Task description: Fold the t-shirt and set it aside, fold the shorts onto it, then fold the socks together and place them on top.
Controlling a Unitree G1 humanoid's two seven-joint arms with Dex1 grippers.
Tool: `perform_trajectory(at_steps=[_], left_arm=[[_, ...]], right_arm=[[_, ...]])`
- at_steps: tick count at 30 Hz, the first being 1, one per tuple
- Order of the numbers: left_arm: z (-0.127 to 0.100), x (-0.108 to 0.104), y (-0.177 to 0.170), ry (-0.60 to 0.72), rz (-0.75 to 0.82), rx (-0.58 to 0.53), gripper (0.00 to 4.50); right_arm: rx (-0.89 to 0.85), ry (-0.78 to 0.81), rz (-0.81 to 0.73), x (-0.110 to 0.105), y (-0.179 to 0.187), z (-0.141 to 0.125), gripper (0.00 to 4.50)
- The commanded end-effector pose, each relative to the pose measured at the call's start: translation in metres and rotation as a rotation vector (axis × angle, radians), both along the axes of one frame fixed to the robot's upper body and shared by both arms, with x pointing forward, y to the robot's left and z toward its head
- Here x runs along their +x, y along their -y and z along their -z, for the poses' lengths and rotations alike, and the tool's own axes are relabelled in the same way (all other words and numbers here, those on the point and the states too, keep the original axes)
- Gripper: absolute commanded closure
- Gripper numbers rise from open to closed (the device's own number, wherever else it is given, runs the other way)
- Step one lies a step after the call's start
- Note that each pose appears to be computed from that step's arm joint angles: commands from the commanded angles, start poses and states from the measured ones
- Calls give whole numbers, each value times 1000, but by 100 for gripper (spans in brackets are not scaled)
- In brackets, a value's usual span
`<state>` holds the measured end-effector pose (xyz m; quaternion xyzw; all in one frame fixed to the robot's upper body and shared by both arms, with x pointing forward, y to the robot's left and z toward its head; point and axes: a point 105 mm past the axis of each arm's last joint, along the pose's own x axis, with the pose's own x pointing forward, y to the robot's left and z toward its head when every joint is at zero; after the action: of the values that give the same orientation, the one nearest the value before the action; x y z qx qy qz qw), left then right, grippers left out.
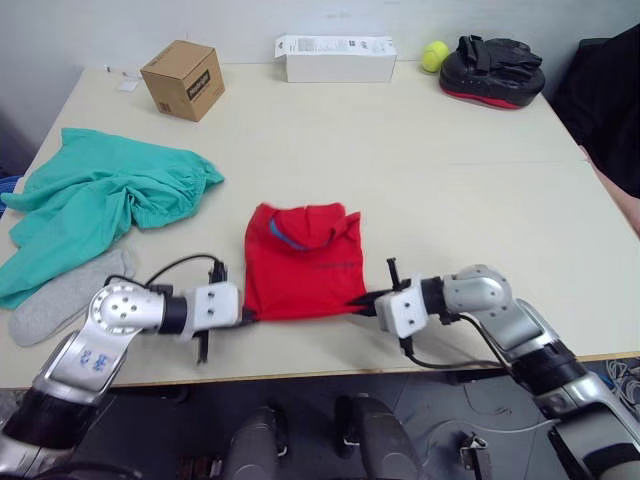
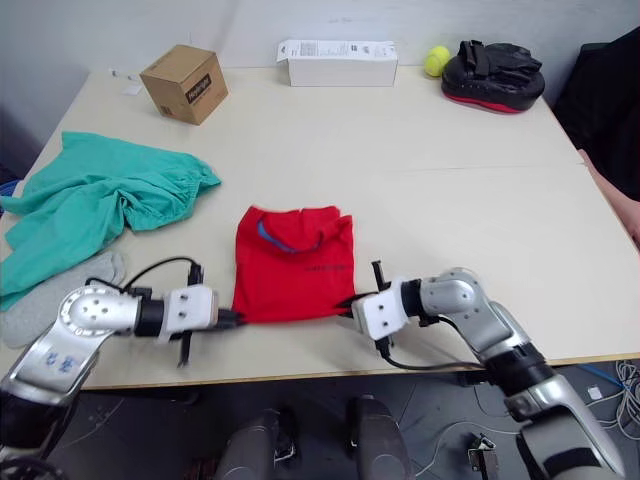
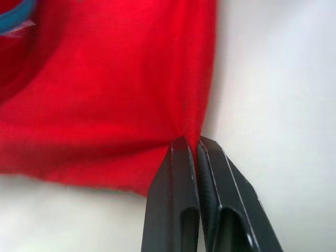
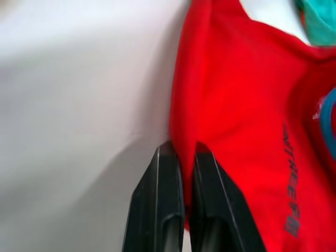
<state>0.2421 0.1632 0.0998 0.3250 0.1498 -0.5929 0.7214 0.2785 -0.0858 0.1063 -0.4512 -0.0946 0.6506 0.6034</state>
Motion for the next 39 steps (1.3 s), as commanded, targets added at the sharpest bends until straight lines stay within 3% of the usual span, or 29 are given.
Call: perform_trajectory(at_steps=[1,5,13,18,22,23,26,33,37,39], left_arm=[[2,-34,5,-121,59,9,448],[10,-43,6,-115,26,24,448],[33,-25,-14,15,-41,117,448],[32,-23,-18,13,-50,101,448],[16,-40,-14,-88,-48,-14,448],[10,-44,-14,-120,-64,-48,425],[-9,-51,-18,-189,-101,-130,348],[-42,-42,-20,-253,-179,-257,122],[-63,-26,-5,-257,-185,-350,2],[-69,-16,4,-272,-186,-392,0]], right_arm=[[18,-20,-44,-19,9,-11,450],[7,-61,-43,-33,15,-4,450],[22,-85,3,-38,10,3,450],[23,-73,16,-35,13,1,450],[8,-144,-16,-44,22,-5,450],[7,-176,-13,-45,26,-9,450],[30,-249,-1,-47,33,-23,372],[87,-385,35,-45,37,-45,132],[140,-462,55,-40,33,-57,132],[194,-490,97,-27,28,-66,151]])
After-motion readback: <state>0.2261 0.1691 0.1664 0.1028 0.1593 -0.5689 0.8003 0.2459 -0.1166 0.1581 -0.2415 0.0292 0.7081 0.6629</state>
